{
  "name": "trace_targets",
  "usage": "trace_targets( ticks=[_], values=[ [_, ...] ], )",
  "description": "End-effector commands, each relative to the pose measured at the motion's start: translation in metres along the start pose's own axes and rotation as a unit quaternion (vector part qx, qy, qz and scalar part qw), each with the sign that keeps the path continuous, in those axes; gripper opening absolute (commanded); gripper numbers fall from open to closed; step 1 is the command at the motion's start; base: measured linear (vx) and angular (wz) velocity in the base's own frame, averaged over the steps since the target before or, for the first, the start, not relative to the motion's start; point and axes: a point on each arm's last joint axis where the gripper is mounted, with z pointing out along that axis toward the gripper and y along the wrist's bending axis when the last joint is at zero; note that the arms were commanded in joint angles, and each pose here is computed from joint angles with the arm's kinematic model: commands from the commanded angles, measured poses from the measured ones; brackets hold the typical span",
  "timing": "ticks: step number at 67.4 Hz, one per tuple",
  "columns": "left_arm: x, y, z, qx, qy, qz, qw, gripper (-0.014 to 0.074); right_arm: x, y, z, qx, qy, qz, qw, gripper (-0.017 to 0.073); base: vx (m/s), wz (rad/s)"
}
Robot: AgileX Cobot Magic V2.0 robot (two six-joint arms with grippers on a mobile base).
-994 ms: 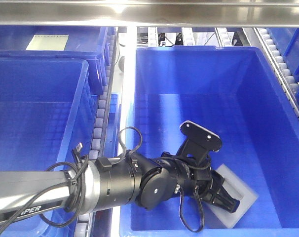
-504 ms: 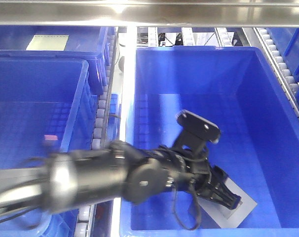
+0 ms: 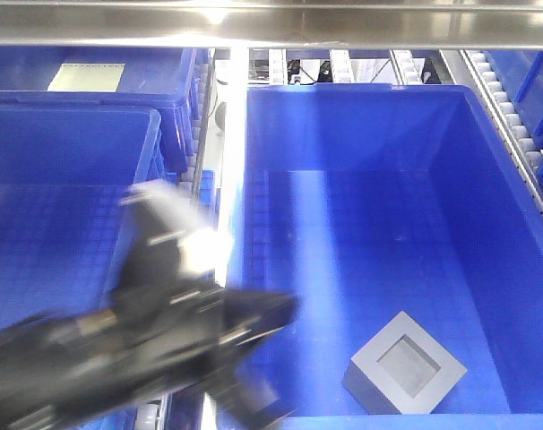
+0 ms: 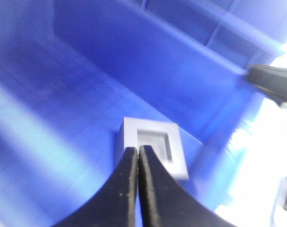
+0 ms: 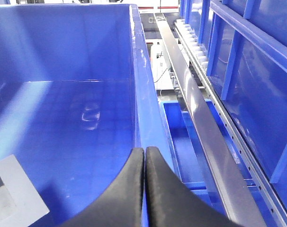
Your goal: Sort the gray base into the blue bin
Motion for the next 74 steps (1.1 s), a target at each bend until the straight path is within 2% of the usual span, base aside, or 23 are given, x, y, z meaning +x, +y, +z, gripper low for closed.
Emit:
trace_targets(
  ticks=[1, 12, 21, 34, 45, 74],
  values=[
    [-0.008, -0.001, -0.036, 0.009, -0.078, 0.003, 0.997, -0.0008, -0.006, 0.000, -0.001, 0.003, -0.035, -0.010, 0.999, -0.0005, 0.00, 0.00],
    [0.018, 0.003, -0.076, 0.019, -0.096, 0.001, 0.995, -0.0008, -0.006, 0.000, -0.001, 0.003, -0.035, -0.010, 0.999, -0.0005, 0.00, 0.00],
    [0.042, 0.006, -0.105, 0.031, -0.118, -0.015, 0.992, -0.0008, -0.006, 0.000, -0.001, 0.003, -0.035, -0.010, 0.999, -0.0005, 0.00, 0.00],
    [0.068, 0.011, -0.135, 0.047, -0.160, -0.013, 0.986, -0.0008, -0.006, 0.000, -0.001, 0.003, -0.035, -0.010, 0.999, -0.0005, 0.00, 0.00],
    [0.073, 0.011, -0.149, 0.055, -0.195, -0.012, 0.979, -0.0008, -0.006, 0.000, -0.001, 0.003, -0.035, -0.010, 0.999, -0.0005, 0.00, 0.00],
    [0.073, 0.011, -0.149, 0.055, -0.196, -0.012, 0.979, -0.0008, -0.006, 0.000, -0.001, 0.003, -0.035, -0.010, 0.999, -0.0005, 0.00, 0.00]
  ],
)
